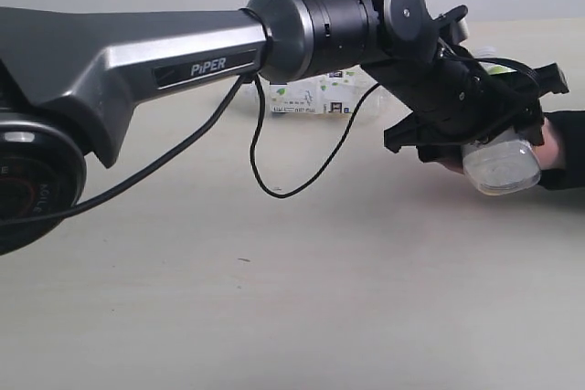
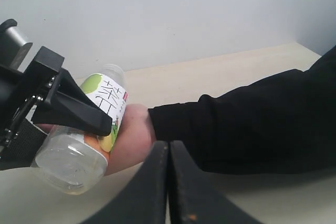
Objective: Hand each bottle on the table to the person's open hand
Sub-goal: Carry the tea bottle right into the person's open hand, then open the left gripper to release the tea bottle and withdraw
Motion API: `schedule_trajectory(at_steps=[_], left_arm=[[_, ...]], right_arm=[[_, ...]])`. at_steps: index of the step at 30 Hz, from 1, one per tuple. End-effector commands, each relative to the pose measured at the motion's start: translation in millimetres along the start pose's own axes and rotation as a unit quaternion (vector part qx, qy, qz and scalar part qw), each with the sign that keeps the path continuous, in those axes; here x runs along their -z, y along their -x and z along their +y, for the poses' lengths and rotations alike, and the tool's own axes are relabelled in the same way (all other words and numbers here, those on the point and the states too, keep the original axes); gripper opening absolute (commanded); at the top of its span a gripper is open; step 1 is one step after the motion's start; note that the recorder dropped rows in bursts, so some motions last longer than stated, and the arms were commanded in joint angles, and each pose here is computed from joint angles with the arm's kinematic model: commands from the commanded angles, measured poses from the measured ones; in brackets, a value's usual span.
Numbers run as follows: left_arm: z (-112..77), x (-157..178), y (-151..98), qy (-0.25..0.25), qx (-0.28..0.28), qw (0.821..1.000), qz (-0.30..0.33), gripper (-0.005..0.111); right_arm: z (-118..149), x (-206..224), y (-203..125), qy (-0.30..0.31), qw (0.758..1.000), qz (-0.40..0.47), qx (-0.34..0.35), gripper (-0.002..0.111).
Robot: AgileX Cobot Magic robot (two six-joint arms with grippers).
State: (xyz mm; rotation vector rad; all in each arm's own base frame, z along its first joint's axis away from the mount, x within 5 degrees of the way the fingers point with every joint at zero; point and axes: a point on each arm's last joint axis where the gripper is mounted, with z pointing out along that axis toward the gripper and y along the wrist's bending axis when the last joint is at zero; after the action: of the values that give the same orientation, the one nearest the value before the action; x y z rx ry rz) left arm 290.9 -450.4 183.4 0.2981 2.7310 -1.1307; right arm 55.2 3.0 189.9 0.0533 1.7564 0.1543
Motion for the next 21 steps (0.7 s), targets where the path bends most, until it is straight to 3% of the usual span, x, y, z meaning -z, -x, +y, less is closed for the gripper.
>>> schedule_trajectory(at_steps=[1, 10, 21], left_arm=[[-0.7, -2.0, -1.4, -0.003, -0.020, 1.000, 0.003, 0.088], [3.2, 1.7, 0.1, 0.005, -0.032, 0.999, 0.017, 0.090], [8.8, 39.3, 16.6, 0.041, -0.072, 0.996, 0.032, 0.090]], right_arm=[[-0.4, 0.0, -0.3, -0.002, 1.000, -0.006, 0.003, 0.000], [-0.4, 0.0, -0.3, -0.002, 1.000, -0.006, 0.003, 0.000], [-0.4, 0.0, -0.3, -0.002, 1.000, -0.006, 0.003, 0.000]])
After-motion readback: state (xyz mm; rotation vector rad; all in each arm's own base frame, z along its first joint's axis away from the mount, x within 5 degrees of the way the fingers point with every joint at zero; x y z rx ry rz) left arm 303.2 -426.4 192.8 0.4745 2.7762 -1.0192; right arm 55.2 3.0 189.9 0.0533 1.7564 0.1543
